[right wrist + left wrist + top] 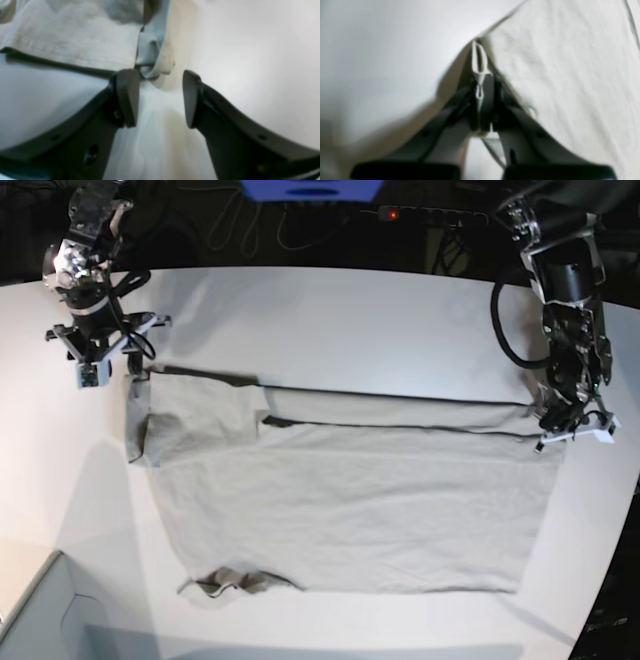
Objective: Layout the t-shirt on the table in an organized manner, then fold the t-shirt properly
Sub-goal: 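Lower the folded edge onto the shirt and release both grippers, then grasp the folded shirt edge again with both grippers and adjust it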
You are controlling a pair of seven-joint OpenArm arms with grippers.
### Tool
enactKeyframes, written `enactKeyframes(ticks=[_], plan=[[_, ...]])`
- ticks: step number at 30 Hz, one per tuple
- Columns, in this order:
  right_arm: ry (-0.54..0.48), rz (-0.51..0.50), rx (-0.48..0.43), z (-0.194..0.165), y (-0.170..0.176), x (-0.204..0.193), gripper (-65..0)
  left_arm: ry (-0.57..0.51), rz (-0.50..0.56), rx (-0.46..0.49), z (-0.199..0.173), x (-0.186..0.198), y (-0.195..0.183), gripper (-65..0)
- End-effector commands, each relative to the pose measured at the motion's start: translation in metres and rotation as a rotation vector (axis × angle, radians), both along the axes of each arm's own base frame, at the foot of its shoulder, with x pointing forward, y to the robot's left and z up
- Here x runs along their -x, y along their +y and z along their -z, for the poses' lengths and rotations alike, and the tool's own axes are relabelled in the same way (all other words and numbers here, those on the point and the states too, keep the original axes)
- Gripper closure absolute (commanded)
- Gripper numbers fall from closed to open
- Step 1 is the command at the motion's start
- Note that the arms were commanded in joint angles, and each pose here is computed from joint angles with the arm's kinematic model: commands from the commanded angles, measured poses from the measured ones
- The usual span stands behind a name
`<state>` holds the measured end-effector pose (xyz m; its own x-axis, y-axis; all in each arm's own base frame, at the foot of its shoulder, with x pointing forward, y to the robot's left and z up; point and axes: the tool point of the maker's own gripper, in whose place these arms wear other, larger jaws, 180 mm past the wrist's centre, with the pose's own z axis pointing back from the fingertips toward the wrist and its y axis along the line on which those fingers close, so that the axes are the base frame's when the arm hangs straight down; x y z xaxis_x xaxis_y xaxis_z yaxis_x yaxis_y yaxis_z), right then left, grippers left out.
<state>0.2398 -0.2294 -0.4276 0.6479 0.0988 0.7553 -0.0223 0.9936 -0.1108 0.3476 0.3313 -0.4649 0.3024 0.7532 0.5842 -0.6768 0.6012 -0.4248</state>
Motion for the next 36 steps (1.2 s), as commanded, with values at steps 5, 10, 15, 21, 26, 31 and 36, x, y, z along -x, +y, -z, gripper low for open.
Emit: enactKeyframes(ticks=[5, 10, 15, 21, 26, 31, 36], plan=[[-0.059, 0.003, -0.011, -0.012, 0.002, -0.011, -31.3, -0.045, -0.009, -0.03, -0.017, -0.012, 0.012, -0.1], [-0.062, 0.005, -0.024, -0.01, 0.005, -0.017, -38.7, -0.047, -0.008, -0.034, -0.018, -0.012, 0.012, -0.1], [-0.049, 0.01, -0.049, -0.001, 0.006, -0.024, -39.2, -0.047, -0.008, -0.034, -0.018, -0.012, 0.012, -0.1], [-0.045, 0.01, -0.045, 0.001, 0.002, -0.027, -39.1, -0.048, -0.011, -0.035, -0.018, -0.012, 0.013, -0.1], [-0.047, 0.1, -0.012, 0.002, -0.015, -0.026, -39.0, -0.049, -0.012, -0.036, -0.018, -0.012, 0.014, -0.1], [-0.021, 0.106, -0.026, 0.014, -0.019, -0.03, -33.6, -0.049, -0.012, -0.036, -0.018, -0.012, 0.014, -0.1], [-0.016, 0.104, -0.017, 0.015, -0.025, -0.031, -24.3, -0.049, -0.013, -0.037, -0.019, -0.012, 0.015, -0.1]])
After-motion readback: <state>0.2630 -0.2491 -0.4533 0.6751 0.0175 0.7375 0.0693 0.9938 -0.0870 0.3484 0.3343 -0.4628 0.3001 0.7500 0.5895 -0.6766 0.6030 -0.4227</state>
